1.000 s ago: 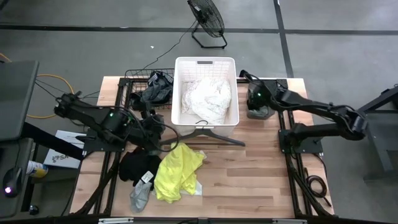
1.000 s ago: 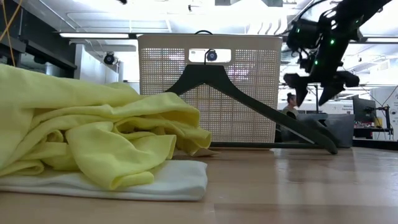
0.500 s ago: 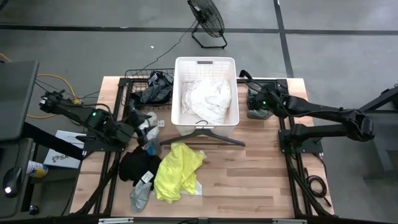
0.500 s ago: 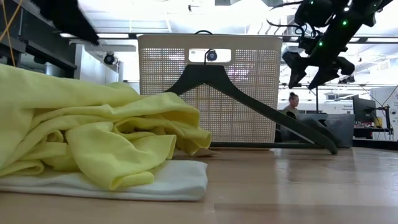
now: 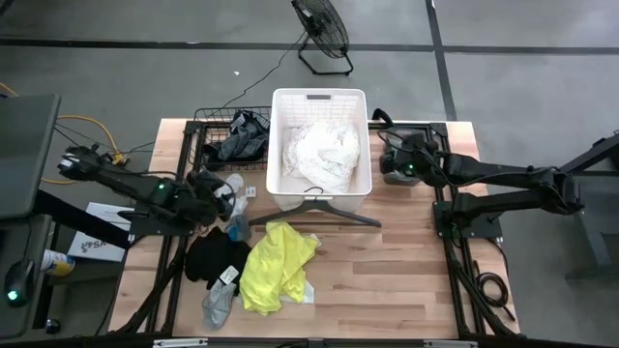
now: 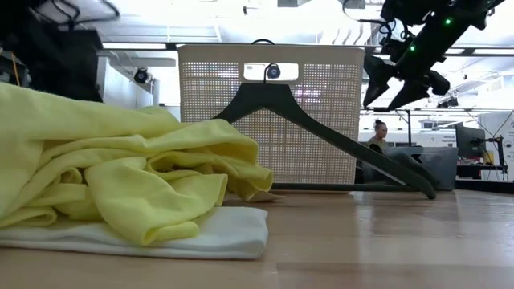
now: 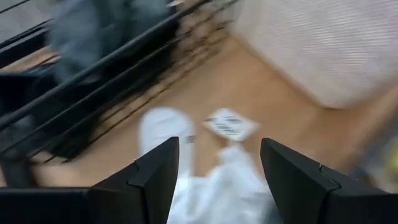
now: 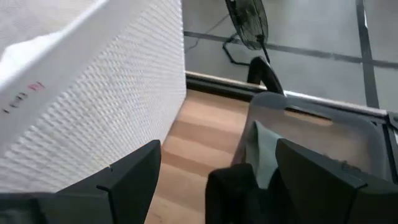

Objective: Pick & Place Cloths
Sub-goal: Put the white sock into the black bin

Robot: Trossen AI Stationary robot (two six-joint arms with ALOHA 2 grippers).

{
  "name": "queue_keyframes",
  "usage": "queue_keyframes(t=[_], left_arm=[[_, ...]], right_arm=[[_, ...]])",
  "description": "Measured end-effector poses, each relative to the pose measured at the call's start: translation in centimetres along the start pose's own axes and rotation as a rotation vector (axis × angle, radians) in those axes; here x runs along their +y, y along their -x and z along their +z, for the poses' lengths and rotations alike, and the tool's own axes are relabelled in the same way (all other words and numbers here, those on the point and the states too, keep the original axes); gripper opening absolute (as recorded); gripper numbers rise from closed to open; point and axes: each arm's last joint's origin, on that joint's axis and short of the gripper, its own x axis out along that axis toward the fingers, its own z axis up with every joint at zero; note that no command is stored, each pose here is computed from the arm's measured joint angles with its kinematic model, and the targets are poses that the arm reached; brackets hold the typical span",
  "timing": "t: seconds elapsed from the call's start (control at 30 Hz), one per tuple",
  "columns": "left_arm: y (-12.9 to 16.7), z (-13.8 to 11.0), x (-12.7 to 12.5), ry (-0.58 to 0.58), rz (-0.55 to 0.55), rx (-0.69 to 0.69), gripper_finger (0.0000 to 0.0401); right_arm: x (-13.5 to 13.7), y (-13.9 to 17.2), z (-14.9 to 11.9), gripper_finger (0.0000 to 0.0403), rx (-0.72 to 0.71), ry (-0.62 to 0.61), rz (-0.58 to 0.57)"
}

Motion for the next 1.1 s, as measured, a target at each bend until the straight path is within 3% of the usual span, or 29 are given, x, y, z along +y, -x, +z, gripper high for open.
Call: queue_keyframes(t=[0.2,0.43,0.73,1.1], left_arm=[[-2.8,0.3,0.9,0.068,0.189,0.155,0.022],[-5.7,0.9,2.0,0.14,0.316,0.337,0.022],[-8.0,1.7,2.1,0.198,0.242,0.433,0.022],[-9.7,0.9,1.8,0.184,0.295,0.529,0.022]], right_arm=[[0.5,0.0,0.7,0.0309,-0.061,0.072,0.047],[1.3,0.4,1.0,0.0309,-0.107,0.12,0.103],[2.3,1.4,0.4,0.0309,-0.112,0.147,0.184],[3.1,2.4,-0.5,0.0309,-0.103,0.167,0.245]])
